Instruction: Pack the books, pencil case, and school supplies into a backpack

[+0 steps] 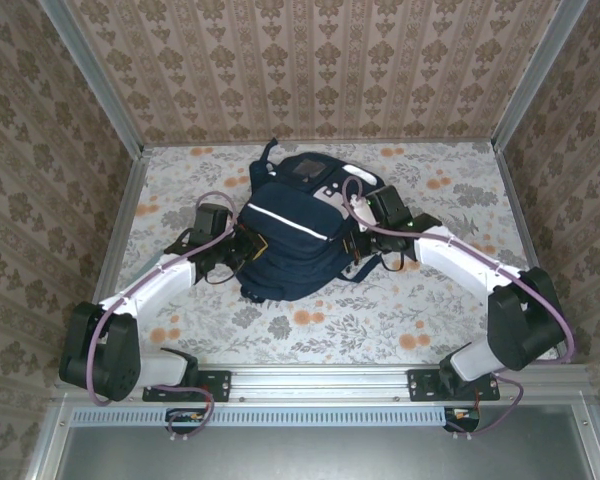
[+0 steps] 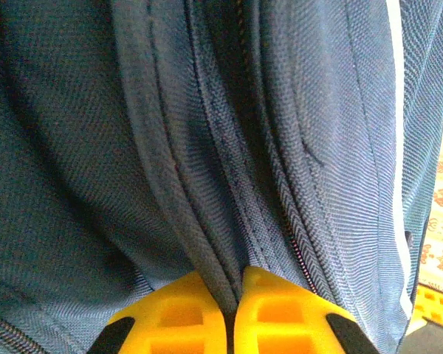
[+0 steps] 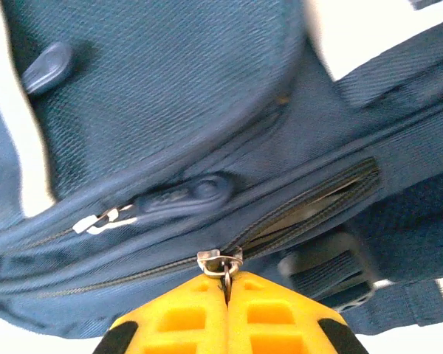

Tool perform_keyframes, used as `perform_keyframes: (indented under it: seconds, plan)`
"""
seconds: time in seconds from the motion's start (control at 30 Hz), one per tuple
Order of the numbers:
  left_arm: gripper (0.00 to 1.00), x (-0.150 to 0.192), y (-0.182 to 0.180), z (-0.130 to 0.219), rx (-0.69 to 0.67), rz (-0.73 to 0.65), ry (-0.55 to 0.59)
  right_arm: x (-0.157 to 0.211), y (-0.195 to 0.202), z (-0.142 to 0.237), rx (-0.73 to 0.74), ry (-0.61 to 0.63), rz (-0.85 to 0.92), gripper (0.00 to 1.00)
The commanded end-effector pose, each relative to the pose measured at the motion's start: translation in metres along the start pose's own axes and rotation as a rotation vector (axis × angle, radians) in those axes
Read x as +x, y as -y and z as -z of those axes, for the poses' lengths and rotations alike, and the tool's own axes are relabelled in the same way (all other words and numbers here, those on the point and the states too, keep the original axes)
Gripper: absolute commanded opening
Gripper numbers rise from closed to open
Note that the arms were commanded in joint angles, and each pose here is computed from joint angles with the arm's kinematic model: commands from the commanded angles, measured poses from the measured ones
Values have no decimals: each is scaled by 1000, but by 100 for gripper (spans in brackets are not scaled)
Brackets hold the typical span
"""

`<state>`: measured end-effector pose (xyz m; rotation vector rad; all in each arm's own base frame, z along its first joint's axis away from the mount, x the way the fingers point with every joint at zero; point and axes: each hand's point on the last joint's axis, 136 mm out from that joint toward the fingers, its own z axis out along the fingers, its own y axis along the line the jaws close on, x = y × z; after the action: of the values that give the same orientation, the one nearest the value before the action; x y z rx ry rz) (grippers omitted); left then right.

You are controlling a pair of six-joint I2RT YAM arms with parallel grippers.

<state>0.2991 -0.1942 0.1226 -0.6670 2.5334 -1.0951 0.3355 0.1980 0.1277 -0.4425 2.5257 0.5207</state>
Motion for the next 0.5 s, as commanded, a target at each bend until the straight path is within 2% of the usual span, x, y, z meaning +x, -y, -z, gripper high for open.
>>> perform_keyframes:
  seconds: [0.0,0.1,0.2,0.3,0.4,0.47]
  plan:
    - [0,-5,-28,5,-108,-6,32,-17,56,8,226,4,-85,5]
    - [0,-4,-21,3,-85,-17,16,-25,58,12,227,5,-103,17]
    - [0,-4,-18,3,-75,-25,12,-35,44,22,164,30,-74,42]
    - [1,-4,-17,2,-74,-34,6,-36,14,29,9,35,5,60]
    - [4,-5,-15,2,-72,-43,5,-35,-8,30,-104,27,58,72]
    - [5,-6,-14,2,-72,-46,6,-34,-19,27,-170,12,68,76]
